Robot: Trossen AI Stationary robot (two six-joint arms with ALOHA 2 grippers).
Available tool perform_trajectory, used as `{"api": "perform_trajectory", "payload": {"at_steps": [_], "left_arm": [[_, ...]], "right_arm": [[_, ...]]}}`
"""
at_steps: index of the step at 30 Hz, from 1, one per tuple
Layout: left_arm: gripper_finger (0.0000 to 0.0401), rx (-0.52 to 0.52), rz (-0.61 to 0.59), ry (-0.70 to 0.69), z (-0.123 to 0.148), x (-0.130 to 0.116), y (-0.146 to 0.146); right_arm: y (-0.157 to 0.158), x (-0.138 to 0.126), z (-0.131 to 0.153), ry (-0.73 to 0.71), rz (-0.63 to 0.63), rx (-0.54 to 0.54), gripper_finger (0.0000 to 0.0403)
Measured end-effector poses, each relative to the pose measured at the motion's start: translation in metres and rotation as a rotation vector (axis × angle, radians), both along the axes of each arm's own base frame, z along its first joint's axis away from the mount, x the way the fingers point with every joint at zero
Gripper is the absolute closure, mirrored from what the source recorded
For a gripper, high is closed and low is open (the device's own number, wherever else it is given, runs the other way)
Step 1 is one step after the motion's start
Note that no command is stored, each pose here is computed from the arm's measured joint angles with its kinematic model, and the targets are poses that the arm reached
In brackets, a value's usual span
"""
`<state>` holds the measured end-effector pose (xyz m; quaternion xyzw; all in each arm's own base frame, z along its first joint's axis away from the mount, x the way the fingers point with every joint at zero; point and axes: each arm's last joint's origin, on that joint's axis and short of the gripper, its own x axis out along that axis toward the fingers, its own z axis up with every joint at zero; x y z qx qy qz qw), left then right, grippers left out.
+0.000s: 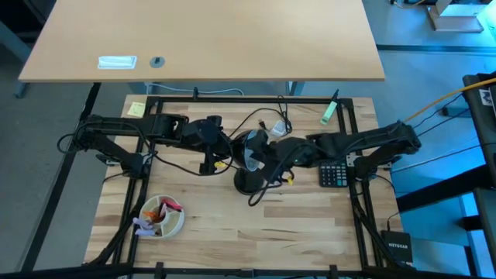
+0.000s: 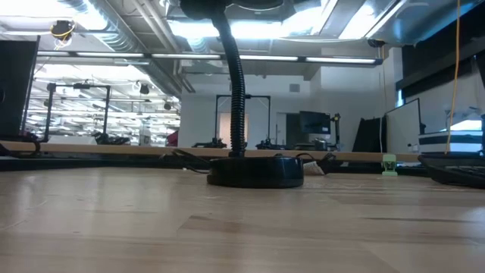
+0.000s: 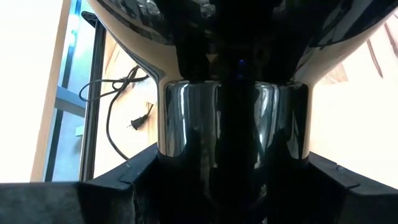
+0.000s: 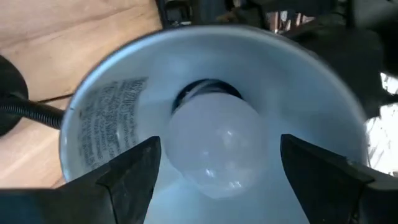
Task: Screw lightbulb
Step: Insert the white lightbulb into the black desk lamp
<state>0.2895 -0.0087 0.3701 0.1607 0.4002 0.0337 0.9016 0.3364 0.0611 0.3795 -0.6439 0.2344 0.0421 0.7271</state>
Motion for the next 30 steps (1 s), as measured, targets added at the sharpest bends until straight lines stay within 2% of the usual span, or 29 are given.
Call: {"api": "perform_trajectory", "payload": {"at_steps": [5,14,19,24,30], "left_arm": [[0.0152,-0.001,-0.003,-0.001,0.0,0.0,0.0],[0.0152,-0.003,-0.007,0.001,0.0,0.0,0.0],[0.0152,0.0,-0.011,0.001,0.0,0.0,0.0],[0.0152,0.001,-0.013,0.003,0.0,0.0,0.0],[0.0152,0.002,-0.013,0.004,0.0,0.0,0.0]], "right_arm": [[0.001,0.001,0.001,-0.003,0.026,-0.031,0.0077],[-0.01,0.014,-0.012,0.031,-0.023,-0.043,0.008],[-0.008,0.014,-0.012,0.03,-0.015,-0.034,0.0118],[-0.009,0.014,-0.011,0.007,-0.037,0.019,0.016],[-0.009,0.015,-0.011,-0.019,-0.068,0.106,0.015]]}}
